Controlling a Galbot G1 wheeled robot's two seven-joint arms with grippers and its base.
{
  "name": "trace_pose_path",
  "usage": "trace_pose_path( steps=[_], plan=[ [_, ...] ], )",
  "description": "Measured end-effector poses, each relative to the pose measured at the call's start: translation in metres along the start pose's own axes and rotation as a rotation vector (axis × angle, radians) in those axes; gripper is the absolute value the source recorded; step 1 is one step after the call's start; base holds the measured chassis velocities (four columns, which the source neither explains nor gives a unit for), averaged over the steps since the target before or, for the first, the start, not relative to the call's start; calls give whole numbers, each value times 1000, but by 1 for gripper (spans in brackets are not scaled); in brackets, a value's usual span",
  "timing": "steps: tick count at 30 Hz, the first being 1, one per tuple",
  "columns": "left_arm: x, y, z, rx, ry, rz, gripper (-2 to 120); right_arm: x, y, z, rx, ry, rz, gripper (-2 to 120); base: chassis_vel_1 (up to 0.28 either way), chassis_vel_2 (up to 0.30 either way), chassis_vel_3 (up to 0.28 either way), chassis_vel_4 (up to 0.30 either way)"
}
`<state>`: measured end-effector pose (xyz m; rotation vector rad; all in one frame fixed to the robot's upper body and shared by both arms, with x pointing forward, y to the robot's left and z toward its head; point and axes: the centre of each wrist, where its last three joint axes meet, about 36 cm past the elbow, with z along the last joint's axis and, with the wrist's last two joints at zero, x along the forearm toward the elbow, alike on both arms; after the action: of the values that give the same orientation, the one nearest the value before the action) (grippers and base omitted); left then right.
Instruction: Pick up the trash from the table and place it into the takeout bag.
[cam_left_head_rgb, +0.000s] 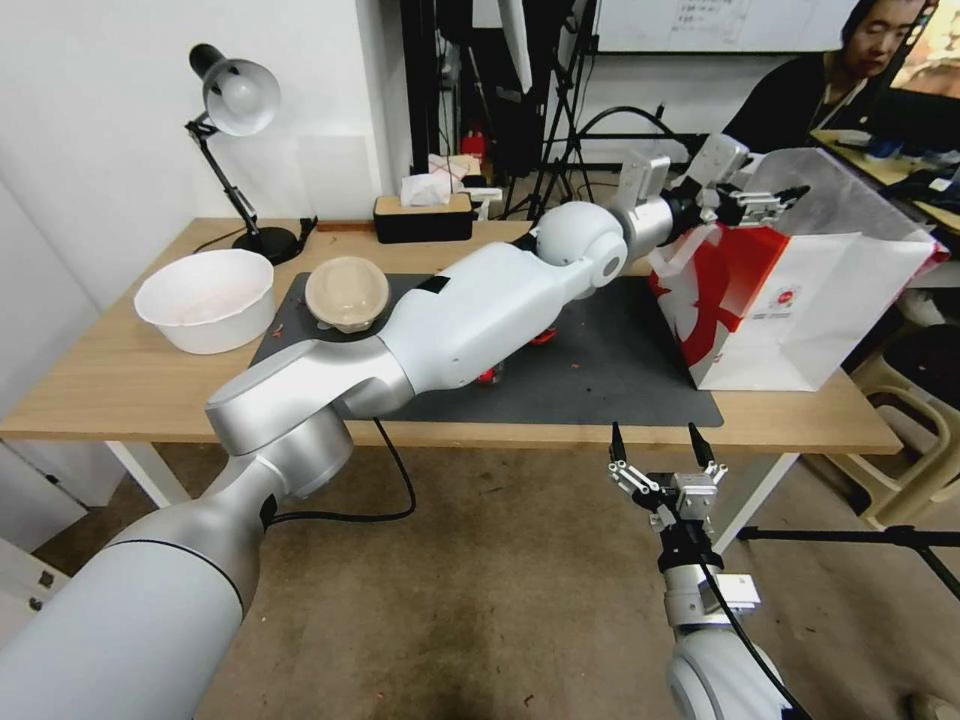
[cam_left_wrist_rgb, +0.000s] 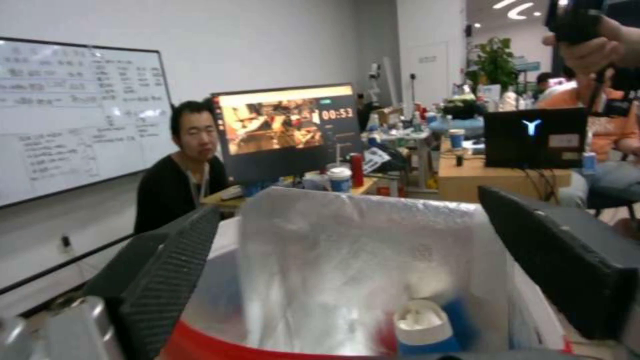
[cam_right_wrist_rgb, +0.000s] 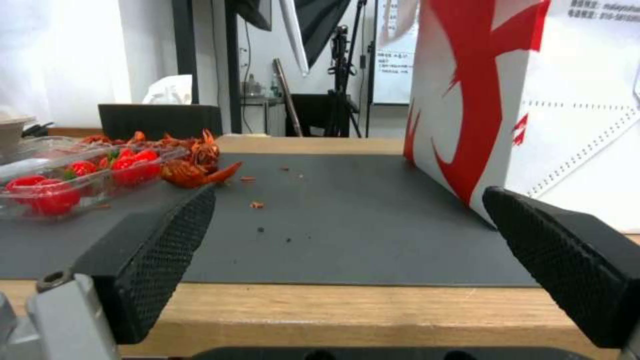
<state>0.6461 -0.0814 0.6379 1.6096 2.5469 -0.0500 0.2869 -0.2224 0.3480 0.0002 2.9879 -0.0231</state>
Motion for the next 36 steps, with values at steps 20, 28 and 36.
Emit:
trace_pose_path(
  steps=[20,28,36],
  plan=[
    [147,73,36,42,9,-249,100,1,0,-1,2,3,-1,100,0,0,0,0],
    [248,76,57,38,1,-417,100,3,3,-1,2,8,-11,100,0,0,0,0],
    [301,68,69,41,21,-507,100,3,6,-1,-1,7,-14,100,0,0,0,0]
  ],
)
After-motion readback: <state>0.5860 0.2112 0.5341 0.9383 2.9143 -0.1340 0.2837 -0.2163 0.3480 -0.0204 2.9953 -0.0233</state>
